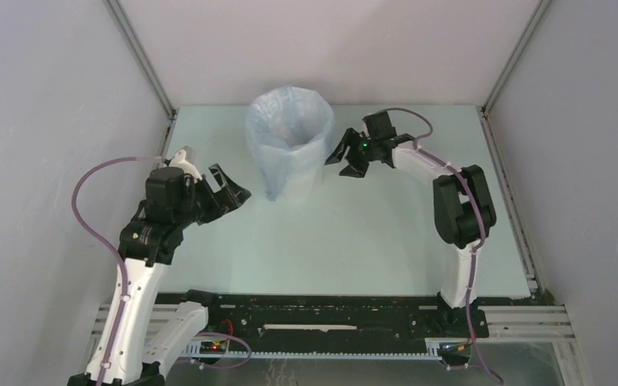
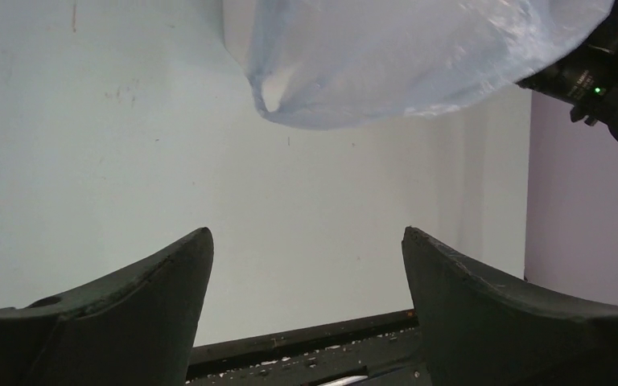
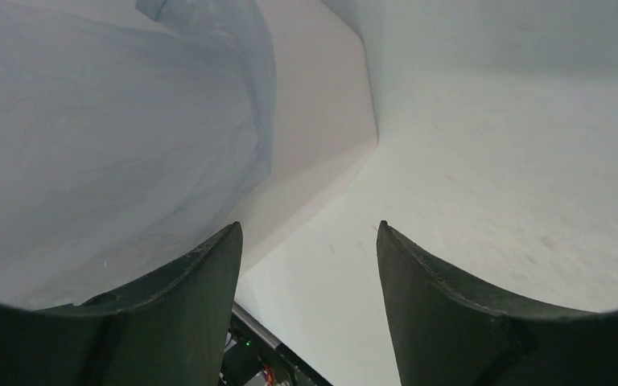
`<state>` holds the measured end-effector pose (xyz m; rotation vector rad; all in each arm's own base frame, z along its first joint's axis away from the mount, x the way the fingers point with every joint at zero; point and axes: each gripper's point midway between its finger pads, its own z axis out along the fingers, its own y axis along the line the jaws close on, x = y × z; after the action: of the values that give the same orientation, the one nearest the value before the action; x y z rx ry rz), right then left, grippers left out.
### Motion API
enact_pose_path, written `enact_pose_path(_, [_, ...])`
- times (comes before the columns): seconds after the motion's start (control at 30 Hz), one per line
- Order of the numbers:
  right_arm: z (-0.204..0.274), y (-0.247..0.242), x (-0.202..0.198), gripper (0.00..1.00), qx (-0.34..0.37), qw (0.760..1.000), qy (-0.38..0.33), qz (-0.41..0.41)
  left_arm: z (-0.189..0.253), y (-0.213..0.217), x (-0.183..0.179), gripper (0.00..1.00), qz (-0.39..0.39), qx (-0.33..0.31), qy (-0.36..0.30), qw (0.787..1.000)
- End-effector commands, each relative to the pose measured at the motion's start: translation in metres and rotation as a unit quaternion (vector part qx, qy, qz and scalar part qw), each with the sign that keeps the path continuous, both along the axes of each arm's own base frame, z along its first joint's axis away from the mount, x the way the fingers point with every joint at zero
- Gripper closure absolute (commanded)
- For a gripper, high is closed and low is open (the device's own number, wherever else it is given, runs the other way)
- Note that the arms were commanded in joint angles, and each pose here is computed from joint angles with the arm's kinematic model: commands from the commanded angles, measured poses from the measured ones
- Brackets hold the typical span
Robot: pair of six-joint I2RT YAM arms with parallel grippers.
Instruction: Put the trash bags into the trash bin
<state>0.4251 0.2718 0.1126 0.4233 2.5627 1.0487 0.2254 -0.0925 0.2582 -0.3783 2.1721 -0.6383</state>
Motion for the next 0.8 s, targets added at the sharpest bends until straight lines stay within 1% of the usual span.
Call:
enact_pose_path(0.0, [0.022, 0.059, 0.021, 0.29, 0.037, 0.997, -0.057, 0.034, 0.042, 0.013, -0.009, 0.08, 0.012, 0.028, -0.058, 0.998])
enact_pose_path(0.17, [0.018, 0.126, 0.025, 0.28, 0.049, 0.994, -0.068, 0.076, 0.073, 0.022, -0.020, 0.07, 0.027, 0.037, -0.107, 0.993])
enact_pose_path(0.2, [0.029, 0.142, 0.030, 0.28, 0.059, 0.991, -0.083, 0.085, 0.080, 0.024, -0.023, 0.06, 0.030, 0.038, -0.117, 0.992])
enact_pose_path(0.33, [0.040, 0.201, 0.028, 0.28, 0.080, 0.984, -0.098, 0.123, 0.102, 0.029, -0.032, 0.06, 0.038, 0.040, -0.154, 0.987])
enact_pose_path(0.43, [0.055, 0.228, 0.019, 0.28, 0.095, 0.980, -0.102, 0.141, 0.113, 0.032, -0.038, 0.05, 0.041, 0.044, -0.172, 0.983])
enact_pose_path(0.5, [0.060, 0.228, 0.011, 0.28, 0.093, 0.981, -0.092, 0.145, 0.120, 0.034, -0.043, 0.04, 0.042, 0.045, -0.184, 0.981])
enact_pose_path(0.57, [0.060, 0.214, -0.004, 0.28, 0.077, 0.983, -0.073, 0.148, 0.126, 0.034, -0.045, 0.04, 0.043, 0.043, -0.195, 0.979])
enact_pose_path(0.6, [0.077, 0.204, -0.015, 0.27, 0.074, 0.981, -0.085, 0.156, 0.130, 0.034, -0.045, 0.03, 0.042, 0.042, -0.203, 0.977])
enact_pose_path(0.67, [0.086, 0.177, -0.036, 0.26, 0.044, 0.979, -0.100, 0.171, 0.138, 0.033, -0.045, 0.02, 0.041, 0.039, -0.218, 0.974])
enact_pose_path(0.77, [0.096, 0.123, -0.070, 0.24, -0.025, 0.976, -0.119, 0.182, 0.150, 0.031, -0.043, 0.01, 0.038, 0.033, -0.238, 0.970])
